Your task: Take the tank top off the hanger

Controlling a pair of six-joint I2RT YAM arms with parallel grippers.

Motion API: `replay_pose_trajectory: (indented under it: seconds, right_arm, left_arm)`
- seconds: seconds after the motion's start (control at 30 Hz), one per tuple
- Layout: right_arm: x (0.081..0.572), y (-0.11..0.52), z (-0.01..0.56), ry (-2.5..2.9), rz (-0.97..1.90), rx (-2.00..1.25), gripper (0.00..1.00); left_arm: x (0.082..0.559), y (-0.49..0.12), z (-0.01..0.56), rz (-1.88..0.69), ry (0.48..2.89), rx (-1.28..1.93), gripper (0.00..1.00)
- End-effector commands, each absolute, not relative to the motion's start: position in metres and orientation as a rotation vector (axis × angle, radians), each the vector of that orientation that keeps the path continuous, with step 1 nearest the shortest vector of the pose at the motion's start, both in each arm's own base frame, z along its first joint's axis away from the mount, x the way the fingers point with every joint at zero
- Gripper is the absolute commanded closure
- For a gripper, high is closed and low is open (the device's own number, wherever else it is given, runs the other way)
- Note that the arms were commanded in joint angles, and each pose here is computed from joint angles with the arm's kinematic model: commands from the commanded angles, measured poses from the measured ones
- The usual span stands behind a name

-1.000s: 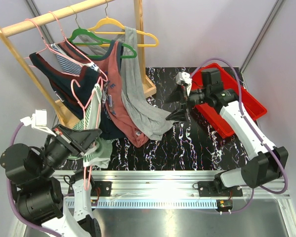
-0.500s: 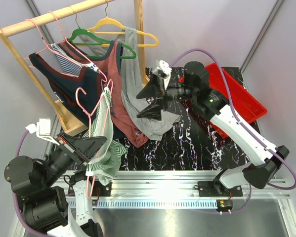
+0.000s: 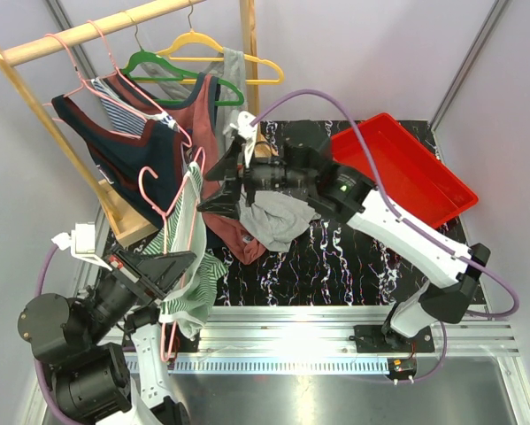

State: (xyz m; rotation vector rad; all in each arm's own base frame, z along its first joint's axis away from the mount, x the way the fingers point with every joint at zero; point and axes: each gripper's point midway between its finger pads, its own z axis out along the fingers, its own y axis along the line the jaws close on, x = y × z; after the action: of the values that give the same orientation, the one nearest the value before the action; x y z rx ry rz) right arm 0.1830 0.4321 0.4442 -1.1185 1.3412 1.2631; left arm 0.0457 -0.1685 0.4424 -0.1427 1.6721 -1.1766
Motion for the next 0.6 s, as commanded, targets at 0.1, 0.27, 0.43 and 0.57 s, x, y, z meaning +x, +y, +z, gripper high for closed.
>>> replay_pose_trajectory:
  seconds: [0.1, 0.27, 0.43, 0.57]
  right_arm:
    - [0.195, 0.443, 0.446, 1.350, 1.146, -1.061, 0.19]
    - [0.205, 0.451, 0.450, 1.342, 1.120, -1.026, 0.24]
    - [0.210, 0.454, 0.457, 1.325, 1.117, -1.000, 0.40]
    - [0.216, 0.455, 0.454, 1.336, 1.083, -0.987, 0.72]
  left_arm:
    - [0.026, -0.185, 0.446, -1.306, 1.695, -0.123, 1.00]
    - [0.026, -0.185, 0.443, -1.303, 1.693, -0.130, 1.00]
    - [0.027, -0.185, 0.442, -1.304, 1.695, -0.140, 1.00]
    - [0.028, -0.185, 0.441, -1.306, 1.694, -0.139, 1.00]
